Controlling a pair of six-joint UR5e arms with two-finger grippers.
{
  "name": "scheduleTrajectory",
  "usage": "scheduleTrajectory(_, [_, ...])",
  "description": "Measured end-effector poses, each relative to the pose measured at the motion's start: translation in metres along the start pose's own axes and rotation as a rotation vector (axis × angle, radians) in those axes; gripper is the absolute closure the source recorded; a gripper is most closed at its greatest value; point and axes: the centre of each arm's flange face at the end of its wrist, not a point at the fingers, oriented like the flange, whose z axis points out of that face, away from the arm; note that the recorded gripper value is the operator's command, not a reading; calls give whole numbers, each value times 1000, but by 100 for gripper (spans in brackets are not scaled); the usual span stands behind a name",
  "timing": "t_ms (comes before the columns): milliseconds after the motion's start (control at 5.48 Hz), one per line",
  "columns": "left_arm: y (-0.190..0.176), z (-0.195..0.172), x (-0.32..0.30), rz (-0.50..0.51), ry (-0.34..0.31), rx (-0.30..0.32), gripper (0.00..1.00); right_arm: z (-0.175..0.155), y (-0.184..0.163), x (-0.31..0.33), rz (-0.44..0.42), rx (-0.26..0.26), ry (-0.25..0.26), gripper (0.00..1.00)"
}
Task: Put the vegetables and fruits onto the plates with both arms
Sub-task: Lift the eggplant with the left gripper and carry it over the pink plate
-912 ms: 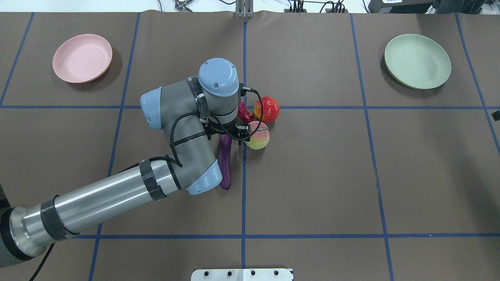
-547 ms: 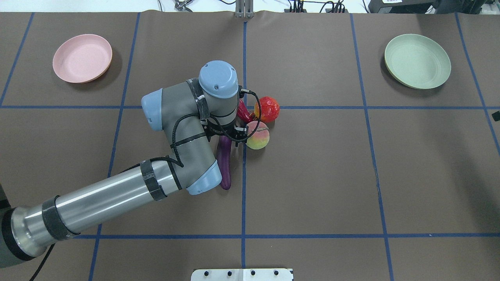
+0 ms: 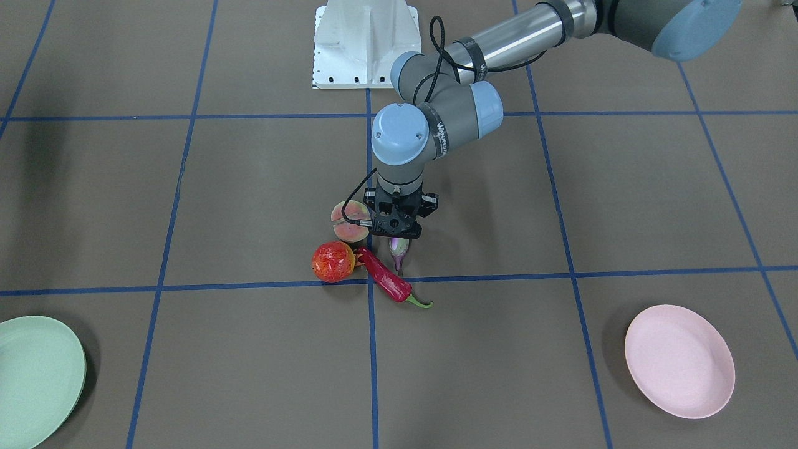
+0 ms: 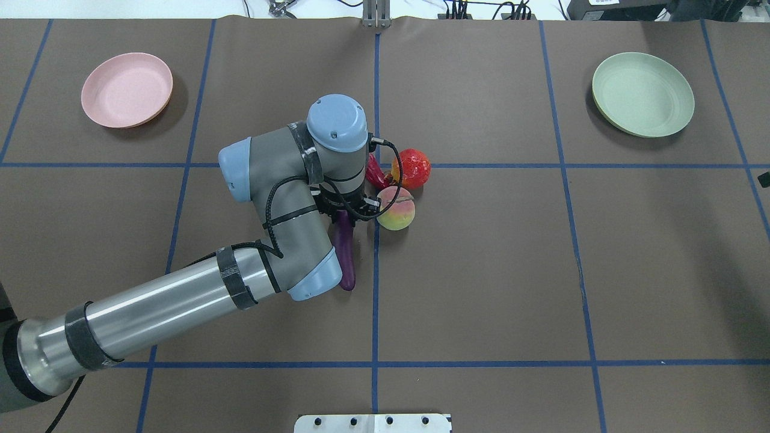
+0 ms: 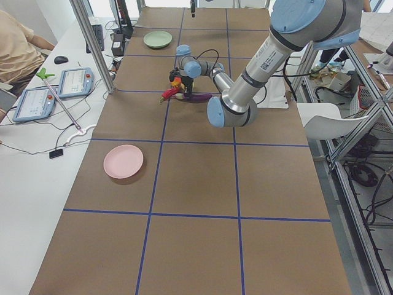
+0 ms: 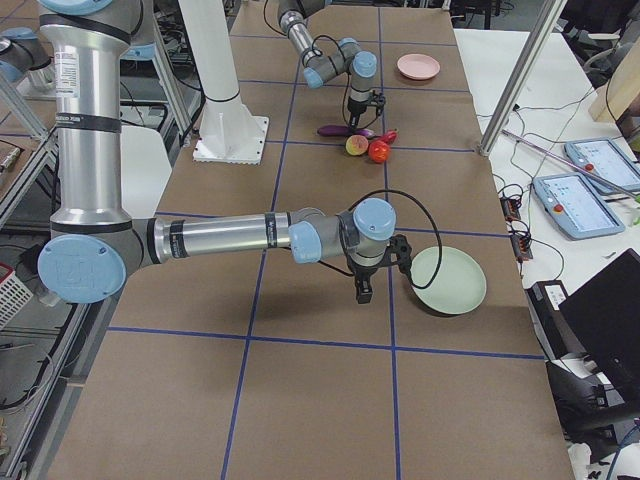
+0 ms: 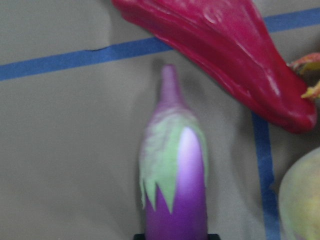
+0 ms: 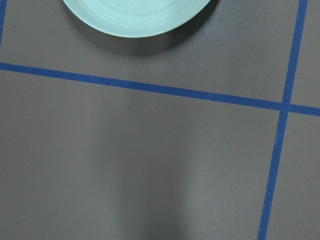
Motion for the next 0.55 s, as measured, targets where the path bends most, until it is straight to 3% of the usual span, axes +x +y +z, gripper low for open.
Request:
scheduleTrajectory(365, [-33, -63, -62, -93, 31, 0, 100, 0, -1, -7, -20, 6, -28, 0])
scheduleTrajectory(547, [-40, -90, -135, -183, 38, -29, 100, 4, -3, -16, -44, 8, -47, 0])
